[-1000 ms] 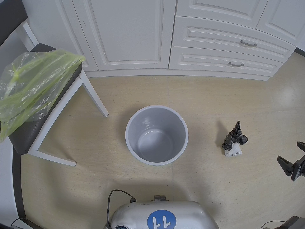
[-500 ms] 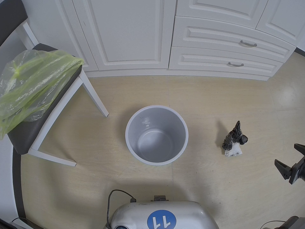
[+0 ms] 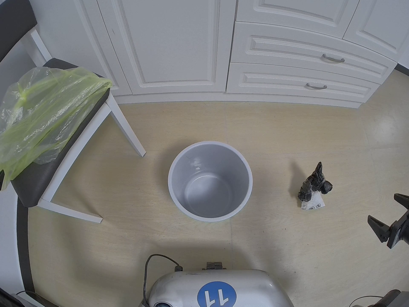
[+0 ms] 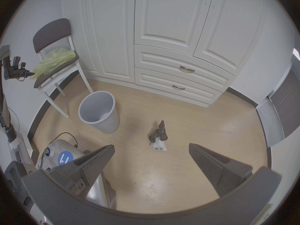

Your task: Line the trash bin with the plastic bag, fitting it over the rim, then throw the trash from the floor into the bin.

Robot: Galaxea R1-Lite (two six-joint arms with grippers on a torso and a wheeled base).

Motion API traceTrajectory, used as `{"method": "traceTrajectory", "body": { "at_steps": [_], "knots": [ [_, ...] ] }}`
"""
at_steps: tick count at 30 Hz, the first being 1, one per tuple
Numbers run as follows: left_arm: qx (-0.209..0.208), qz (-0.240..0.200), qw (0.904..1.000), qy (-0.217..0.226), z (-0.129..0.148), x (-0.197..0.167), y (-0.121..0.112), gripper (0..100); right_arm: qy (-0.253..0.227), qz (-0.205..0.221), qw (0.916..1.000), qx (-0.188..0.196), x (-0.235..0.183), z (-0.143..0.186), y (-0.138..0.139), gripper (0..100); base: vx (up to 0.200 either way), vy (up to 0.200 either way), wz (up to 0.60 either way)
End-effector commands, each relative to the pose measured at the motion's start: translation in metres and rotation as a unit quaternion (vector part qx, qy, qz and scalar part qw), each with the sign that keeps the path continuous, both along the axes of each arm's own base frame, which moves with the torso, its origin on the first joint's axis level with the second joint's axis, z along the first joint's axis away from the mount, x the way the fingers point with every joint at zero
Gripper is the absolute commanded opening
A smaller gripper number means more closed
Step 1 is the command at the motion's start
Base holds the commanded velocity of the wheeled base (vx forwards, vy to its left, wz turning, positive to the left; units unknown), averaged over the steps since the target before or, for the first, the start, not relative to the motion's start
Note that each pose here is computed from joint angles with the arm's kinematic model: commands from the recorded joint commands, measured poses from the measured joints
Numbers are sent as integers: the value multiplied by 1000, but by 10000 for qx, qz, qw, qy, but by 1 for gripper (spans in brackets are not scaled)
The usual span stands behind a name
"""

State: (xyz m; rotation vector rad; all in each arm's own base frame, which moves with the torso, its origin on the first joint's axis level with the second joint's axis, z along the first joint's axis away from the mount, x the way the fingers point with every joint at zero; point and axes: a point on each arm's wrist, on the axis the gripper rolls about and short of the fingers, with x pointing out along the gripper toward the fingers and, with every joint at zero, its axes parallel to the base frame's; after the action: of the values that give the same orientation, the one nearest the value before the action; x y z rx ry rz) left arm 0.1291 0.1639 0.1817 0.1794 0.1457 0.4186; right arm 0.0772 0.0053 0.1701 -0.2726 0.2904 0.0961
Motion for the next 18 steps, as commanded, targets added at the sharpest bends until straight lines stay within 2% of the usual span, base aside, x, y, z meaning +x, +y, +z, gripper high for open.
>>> {"method": "traceTrajectory", "body": {
  "at_steps": [1, 7, 10, 18],
  "knots": [
    [26, 7, 10000, -17, 1, -4, -4, 100, -12, 7, 10000, -11, 0, 0, 0, 100, 0, 0, 0],
    [172, 59, 9997, 182, -5, -7, -1, 100, 4, 7, 10000, -12, 0, 0, 0, 100, 0, 0, 0],
    [73, 69, 9993, 364, -15, 1, 10, 100, -4, 7, 10000, -11, 0, 0, 0, 100, 0, 0, 0],
    [-6, 81, 9993, 371, -17, 5, 17, 100, 4, 0, 10000, -14, 0, 0, 0, 100, 0, 0, 0]
  ]
}}
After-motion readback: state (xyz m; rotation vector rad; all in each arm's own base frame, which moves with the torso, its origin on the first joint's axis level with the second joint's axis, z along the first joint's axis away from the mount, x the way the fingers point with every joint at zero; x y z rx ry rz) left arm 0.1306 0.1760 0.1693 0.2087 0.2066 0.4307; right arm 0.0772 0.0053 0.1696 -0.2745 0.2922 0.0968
